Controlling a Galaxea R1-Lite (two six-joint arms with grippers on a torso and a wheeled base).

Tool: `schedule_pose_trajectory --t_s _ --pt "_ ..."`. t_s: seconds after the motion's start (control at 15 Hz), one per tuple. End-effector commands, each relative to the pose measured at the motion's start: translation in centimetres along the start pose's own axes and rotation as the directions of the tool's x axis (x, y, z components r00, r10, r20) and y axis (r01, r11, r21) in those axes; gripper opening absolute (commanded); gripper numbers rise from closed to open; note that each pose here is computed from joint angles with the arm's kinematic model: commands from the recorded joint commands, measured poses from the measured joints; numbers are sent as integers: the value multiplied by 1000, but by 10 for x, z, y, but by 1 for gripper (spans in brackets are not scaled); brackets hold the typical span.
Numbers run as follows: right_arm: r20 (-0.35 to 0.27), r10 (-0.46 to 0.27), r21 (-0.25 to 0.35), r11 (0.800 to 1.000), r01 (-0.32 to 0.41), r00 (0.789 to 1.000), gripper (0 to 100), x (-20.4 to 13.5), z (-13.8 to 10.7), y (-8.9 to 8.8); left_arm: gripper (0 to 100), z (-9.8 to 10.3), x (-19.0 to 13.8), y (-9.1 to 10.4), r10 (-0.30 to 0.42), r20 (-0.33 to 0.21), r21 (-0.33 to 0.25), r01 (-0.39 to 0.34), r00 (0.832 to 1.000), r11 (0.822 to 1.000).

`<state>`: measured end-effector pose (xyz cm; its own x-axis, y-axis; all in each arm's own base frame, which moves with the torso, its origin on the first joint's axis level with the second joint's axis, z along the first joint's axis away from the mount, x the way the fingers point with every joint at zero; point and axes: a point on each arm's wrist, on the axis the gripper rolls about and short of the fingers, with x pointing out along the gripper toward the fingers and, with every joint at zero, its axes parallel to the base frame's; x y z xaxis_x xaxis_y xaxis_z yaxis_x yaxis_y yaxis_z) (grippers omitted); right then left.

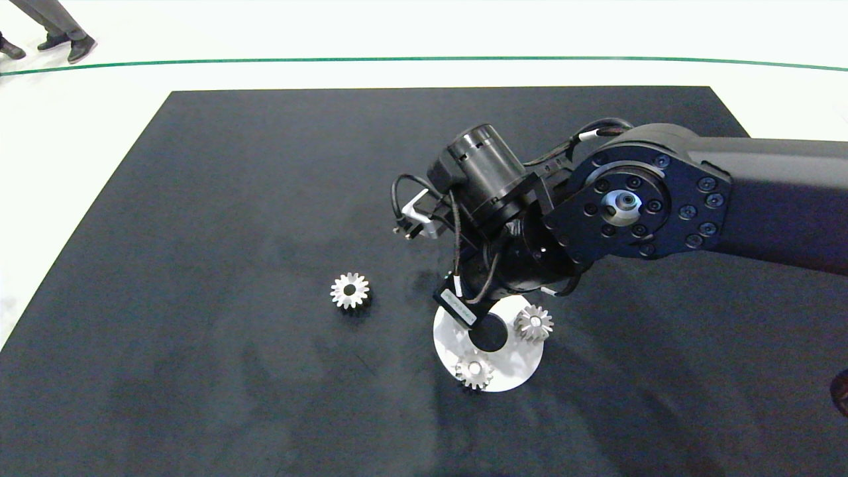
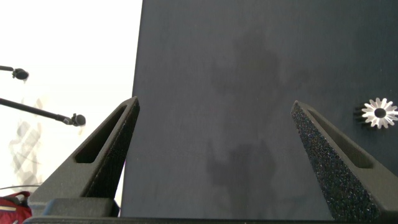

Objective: Remove an incorrectly installed larger gear and replace it with the correct smaller gear

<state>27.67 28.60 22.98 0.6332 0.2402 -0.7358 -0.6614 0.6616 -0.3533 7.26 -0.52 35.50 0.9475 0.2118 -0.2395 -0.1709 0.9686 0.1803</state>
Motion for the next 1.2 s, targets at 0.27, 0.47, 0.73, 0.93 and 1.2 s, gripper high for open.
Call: schedule_pose_trajectory --t_s 0.27,0.47,0.73,0.93,1.2 --pt "3 -4 -1 1000 4 1000 7 -7 -2 -2 100 0 0 0 1 -4 2 -1 1000 1000" --pt "-4 -3 -3 1000 3 1000 7 -5 -3 -1 100 0 0 0 3 -2 1 -3 1000 1000" --pt "-12 -1 -6 1000 1 1000 7 -3 -4 0 100 0 0 0 1 -2 2 -1 1000 1000" --pt "-9 -3 -3 1000 3 1000 7 1 -4 1 100 0 0 0 3 -2 1 -3 1000 1000" --pt "23 -20 9 1000 20 1000 7 5 -3 1 100 0 0 0 3 -2 1 -3 1000 1000"
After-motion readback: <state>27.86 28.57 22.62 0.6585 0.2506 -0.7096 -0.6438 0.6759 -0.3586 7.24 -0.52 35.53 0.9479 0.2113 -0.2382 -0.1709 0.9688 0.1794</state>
